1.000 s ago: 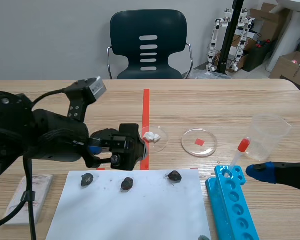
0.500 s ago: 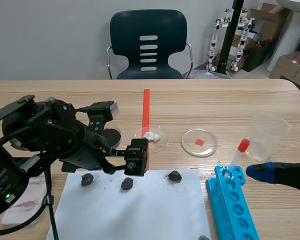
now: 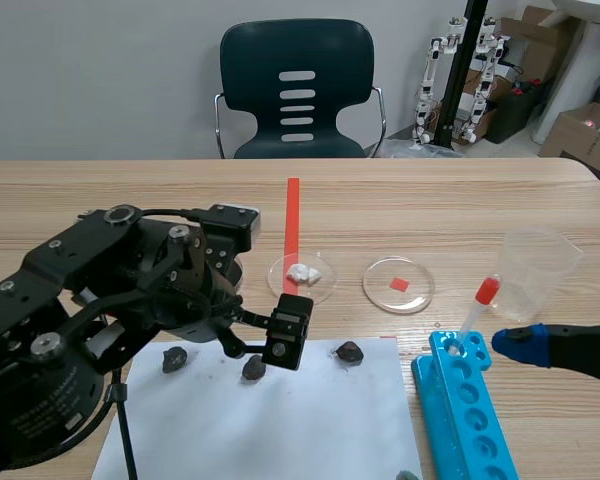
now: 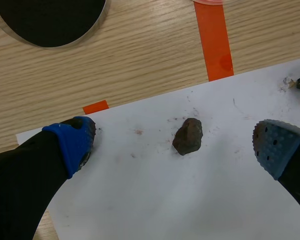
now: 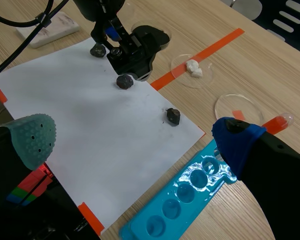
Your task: Pick up the middle mineral with the left hand
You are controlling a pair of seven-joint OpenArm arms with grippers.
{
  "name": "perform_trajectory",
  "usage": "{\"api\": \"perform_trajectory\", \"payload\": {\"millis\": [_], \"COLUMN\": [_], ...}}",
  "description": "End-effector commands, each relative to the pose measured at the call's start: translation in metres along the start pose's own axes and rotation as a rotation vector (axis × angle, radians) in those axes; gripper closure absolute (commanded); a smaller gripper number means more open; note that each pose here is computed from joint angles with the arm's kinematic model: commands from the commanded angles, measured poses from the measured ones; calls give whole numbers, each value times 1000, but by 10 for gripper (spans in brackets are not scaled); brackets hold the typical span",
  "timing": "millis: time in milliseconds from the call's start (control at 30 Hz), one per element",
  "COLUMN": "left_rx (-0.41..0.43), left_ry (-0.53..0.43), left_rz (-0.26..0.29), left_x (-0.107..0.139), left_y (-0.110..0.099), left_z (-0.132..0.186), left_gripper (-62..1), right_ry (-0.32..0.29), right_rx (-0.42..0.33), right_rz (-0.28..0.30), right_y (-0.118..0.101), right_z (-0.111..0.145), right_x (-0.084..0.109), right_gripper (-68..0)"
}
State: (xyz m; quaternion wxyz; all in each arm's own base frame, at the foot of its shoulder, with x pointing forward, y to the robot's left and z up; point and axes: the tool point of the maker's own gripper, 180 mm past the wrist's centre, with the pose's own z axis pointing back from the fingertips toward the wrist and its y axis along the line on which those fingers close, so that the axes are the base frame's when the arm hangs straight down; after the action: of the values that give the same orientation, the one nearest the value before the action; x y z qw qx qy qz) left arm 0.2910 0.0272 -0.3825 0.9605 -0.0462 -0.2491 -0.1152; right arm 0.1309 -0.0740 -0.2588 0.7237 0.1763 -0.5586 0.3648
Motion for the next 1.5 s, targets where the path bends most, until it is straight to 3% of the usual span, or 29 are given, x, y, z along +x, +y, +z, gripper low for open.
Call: {"api": "perform_trajectory", "payload": {"millis": [0,300,600,1067,1100,1267,1333,1467], "left_rx": [-18,-35,18,32,32,32,32,32], "left_ry": [-29,32,140,109,110,148,162,177], "left_rz": [-1,10,11,8,8,8,8,8], "left_x": [11,2,-19,-16,-16,-23,-26,-28], "left_y": [-8,-17,-8,-5,-5,-5,-5,-5], "left_z": [5,0,-27,-33,-33,-32,-32,-31], "left_gripper": [-623,-623,-623,-623,-611,-370,-340,-340], "right_ry": [-29,-28,-29,-28,-28,-28,-28,-28], "right_rx": [-5,-5,-5,-5,-5,-5,-5,-5], "right_rz": [5,5,5,5,5,5,5,5], "right_y": [-3,-3,-3,-3,-3,-3,-3,-3], "right_z": [0,0,0,0,0,0,0,0], "right_x": [7,7,7,7,7,7,7,7], "right_gripper": [-679,-679,-679,-679,-679,-679,-679,-679]}}
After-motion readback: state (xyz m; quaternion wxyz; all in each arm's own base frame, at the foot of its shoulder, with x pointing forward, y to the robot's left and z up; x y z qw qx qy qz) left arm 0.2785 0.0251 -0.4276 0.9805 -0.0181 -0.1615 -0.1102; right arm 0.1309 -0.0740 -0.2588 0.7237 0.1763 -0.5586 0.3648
